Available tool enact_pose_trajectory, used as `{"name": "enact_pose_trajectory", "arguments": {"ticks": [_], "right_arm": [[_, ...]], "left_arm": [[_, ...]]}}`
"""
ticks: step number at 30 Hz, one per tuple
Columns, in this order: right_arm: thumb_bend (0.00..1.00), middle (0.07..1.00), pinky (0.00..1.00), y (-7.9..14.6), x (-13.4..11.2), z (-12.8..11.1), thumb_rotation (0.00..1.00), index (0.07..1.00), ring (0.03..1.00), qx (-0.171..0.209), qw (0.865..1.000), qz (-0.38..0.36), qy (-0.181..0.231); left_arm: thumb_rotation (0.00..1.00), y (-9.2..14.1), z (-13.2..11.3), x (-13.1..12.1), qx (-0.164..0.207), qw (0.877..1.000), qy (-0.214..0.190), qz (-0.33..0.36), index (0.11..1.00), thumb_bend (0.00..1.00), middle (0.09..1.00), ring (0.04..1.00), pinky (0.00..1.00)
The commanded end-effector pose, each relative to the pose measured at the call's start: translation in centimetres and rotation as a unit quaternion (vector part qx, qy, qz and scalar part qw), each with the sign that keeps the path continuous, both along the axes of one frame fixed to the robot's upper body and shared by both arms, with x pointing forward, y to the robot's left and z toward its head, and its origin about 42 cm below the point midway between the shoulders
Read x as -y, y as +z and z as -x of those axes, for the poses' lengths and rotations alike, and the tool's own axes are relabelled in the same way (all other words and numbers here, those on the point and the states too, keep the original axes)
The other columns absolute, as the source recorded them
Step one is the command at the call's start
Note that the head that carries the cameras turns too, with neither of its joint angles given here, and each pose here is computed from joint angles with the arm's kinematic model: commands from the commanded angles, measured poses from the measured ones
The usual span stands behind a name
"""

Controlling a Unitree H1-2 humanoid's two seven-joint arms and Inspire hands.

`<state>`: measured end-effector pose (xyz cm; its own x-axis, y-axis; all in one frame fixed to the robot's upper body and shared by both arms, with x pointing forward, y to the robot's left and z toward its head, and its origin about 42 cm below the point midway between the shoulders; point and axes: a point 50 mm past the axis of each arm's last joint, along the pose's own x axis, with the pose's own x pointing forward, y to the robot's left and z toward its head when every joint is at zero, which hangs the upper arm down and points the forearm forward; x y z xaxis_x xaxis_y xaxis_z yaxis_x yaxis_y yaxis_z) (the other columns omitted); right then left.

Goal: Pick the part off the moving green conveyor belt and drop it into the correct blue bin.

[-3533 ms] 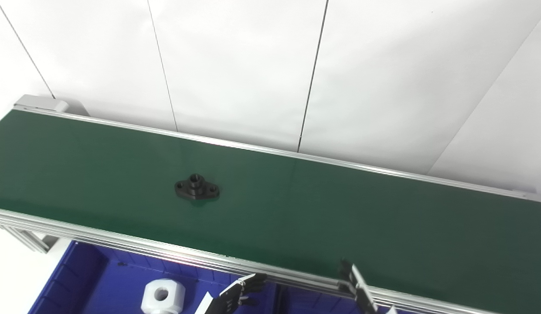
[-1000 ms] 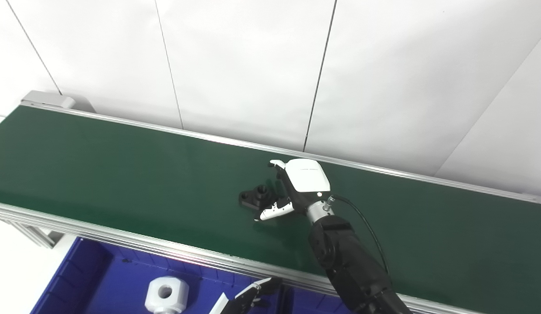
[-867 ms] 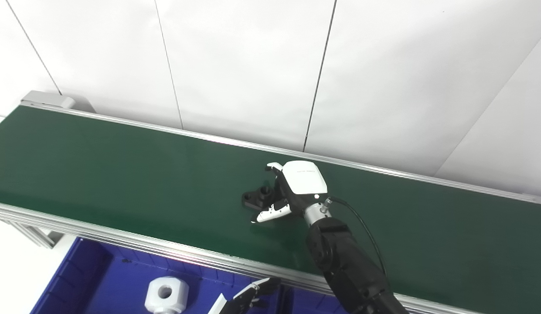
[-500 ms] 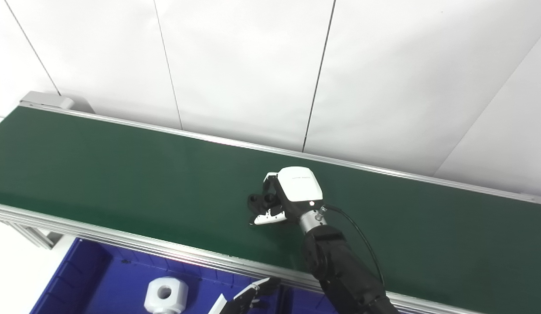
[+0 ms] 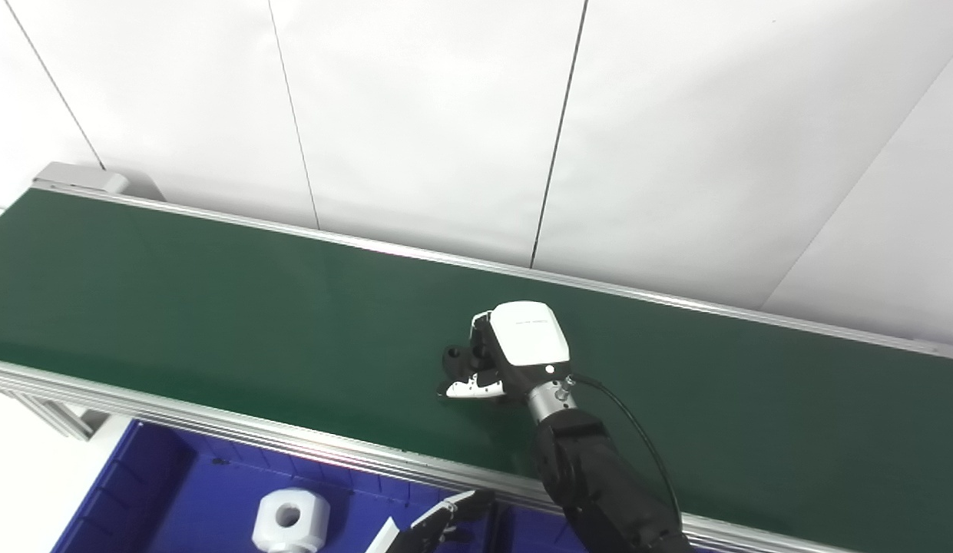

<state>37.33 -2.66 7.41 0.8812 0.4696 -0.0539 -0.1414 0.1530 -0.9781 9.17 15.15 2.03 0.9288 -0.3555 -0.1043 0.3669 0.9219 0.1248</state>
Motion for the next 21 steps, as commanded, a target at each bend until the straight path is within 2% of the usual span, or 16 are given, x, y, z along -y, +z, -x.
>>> {"name": "enact_pose_trajectory", "arguments": {"ticks": [1, 4, 9, 12, 14, 16, 18, 19, 21], "right_arm": [[0.7, 0.275, 0.13, -1.6, -0.3, 1.2, 0.53, 0.401, 0.187, -0.034, 0.999, 0.019, 0.005], [0.7, 0.284, 0.13, -1.4, -0.2, 1.2, 0.54, 0.409, 0.194, -0.036, 0.999, 0.016, 0.006], [0.69, 0.262, 0.13, -0.5, 0.1, 1.8, 0.48, 0.375, 0.183, -0.032, 0.999, -0.029, 0.003], [0.6, 0.261, 0.13, 0.3, 0.4, 2.3, 0.4, 0.407, 0.185, -0.023, 0.998, -0.061, 0.006], [0.55, 0.231, 0.11, 1.0, 0.7, 2.5, 0.32, 0.373, 0.158, -0.021, 0.996, -0.086, 0.007], [0.55, 0.219, 0.1, 1.7, 1.2, 2.8, 0.3, 0.356, 0.148, -0.015, 0.994, -0.106, 0.007], [0.55, 0.227, 0.1, 2.4, 1.6, 3.0, 0.29, 0.39, 0.151, -0.011, 0.993, -0.12, 0.007], [0.52, 0.232, 0.11, 2.8, 1.8, 3.0, 0.21, 0.442, 0.155, -0.01, 0.992, -0.125, 0.007], [0.51, 0.243, 0.11, 3.7, 2.2, 3.2, 0.17, 0.472, 0.164, -0.007, 0.991, -0.135, 0.007]], "left_arm": [[0.77, 0.8, -0.1, -0.1, 0.014, 1.0, 0.002, 0.009, 0.85, 0.78, 0.866, 0.861, 0.78], [0.78, 0.6, -0.2, -0.2, 0.019, 1.0, -0.004, 0.007, 0.861, 0.77, 0.871, 0.862, 0.77], [0.77, 0.7, -0.3, -0.2, 0.018, 1.0, -0.003, 0.009, 0.868, 0.76, 0.868, 0.851, 0.75], [0.76, 0.7, -0.3, -0.3, 0.017, 1.0, -0.001, 0.015, 0.871, 0.76, 0.87, 0.852, 0.75], [0.75, 0.6, -0.3, -0.4, 0.018, 1.0, 0.0, 0.016, 0.871, 0.75, 0.87, 0.847, 0.75], [0.75, 0.6, -0.4, -0.5, 0.018, 1.0, -0.001, 0.014, 0.872, 0.75, 0.87, 0.845, 0.74], [0.76, 0.6, -0.5, -0.5, 0.016, 1.0, 0.0, 0.012, 0.872, 0.76, 0.87, 0.848, 0.75], [0.76, 0.6, -0.5, -0.5, 0.015, 1.0, 0.001, 0.011, 0.866, 0.76, 0.867, 0.846, 0.75], [0.76, 0.6, -0.6, -0.6, 0.014, 1.0, 0.001, 0.011, 0.861, 0.76, 0.866, 0.847, 0.75]]}}
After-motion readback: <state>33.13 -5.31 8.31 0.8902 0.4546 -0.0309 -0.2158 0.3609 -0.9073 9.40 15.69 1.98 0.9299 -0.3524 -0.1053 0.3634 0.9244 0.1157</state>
